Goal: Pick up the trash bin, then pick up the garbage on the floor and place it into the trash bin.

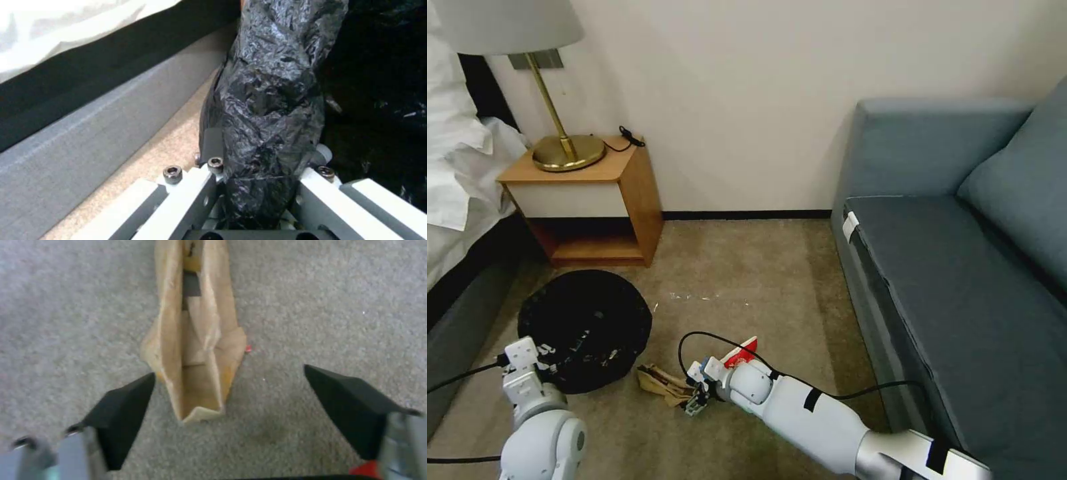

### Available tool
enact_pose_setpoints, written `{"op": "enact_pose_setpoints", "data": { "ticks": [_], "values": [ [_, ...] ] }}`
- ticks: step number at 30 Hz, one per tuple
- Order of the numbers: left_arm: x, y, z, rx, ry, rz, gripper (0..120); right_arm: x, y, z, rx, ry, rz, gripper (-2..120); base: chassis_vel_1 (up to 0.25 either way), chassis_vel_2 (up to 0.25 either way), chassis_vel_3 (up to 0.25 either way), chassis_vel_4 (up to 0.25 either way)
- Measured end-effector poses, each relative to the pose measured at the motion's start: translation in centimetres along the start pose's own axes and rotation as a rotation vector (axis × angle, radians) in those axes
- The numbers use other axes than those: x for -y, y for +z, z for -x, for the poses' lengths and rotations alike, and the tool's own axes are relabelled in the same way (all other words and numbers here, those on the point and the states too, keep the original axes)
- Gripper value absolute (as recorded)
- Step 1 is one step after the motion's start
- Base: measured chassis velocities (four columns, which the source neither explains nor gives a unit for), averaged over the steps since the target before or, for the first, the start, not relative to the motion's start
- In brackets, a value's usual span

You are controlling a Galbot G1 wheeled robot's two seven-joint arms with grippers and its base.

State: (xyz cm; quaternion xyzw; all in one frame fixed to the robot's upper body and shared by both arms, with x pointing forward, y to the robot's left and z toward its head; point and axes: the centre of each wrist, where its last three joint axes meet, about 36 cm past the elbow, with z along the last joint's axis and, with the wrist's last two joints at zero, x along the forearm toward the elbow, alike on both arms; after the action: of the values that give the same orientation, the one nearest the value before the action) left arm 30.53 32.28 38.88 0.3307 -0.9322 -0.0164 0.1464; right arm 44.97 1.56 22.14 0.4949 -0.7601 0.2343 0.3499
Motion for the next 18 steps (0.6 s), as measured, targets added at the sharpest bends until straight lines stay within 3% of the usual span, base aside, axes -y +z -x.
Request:
{"op": "enact_pose_setpoints", "data": {
  "ticks": [3,8,11,13,17,18],
  "values": [
    [0.2,0.0,0.2,-0.002,0.001,-0.001,2,0.2,0.6,0.2,-0.012,0.009,-0.002,73,0.000,0.000,0.000,0.000],
    [0.2,0.1,0.3,-0.004,0.000,0.002,2,0.3,1.4,0.2,-0.008,0.013,0.000,59,0.000,0.000,0.000,0.000],
    [0.1,0.3,0.4,-0.008,-0.002,0.005,2,0.4,1.8,0.3,0.015,0.019,0.009,42,0.000,0.000,0.000,0.000],
    [0.1,0.3,0.4,-0.008,-0.002,0.005,2,0.4,1.8,0.3,0.021,0.018,0.011,40,0.000,0.000,0.000,0.000],
    [-0.1,0.2,0.5,-0.005,-0.004,0.004,2,0.0,1.9,0.1,0.045,0.010,0.011,22,0.000,0.000,0.000,0.000],
    [-0.1,0.2,0.5,-0.005,-0.004,0.004,2,0.0,1.9,0.1,0.045,0.010,0.011,22,0.000,0.000,0.000,0.000]
  ]
}}
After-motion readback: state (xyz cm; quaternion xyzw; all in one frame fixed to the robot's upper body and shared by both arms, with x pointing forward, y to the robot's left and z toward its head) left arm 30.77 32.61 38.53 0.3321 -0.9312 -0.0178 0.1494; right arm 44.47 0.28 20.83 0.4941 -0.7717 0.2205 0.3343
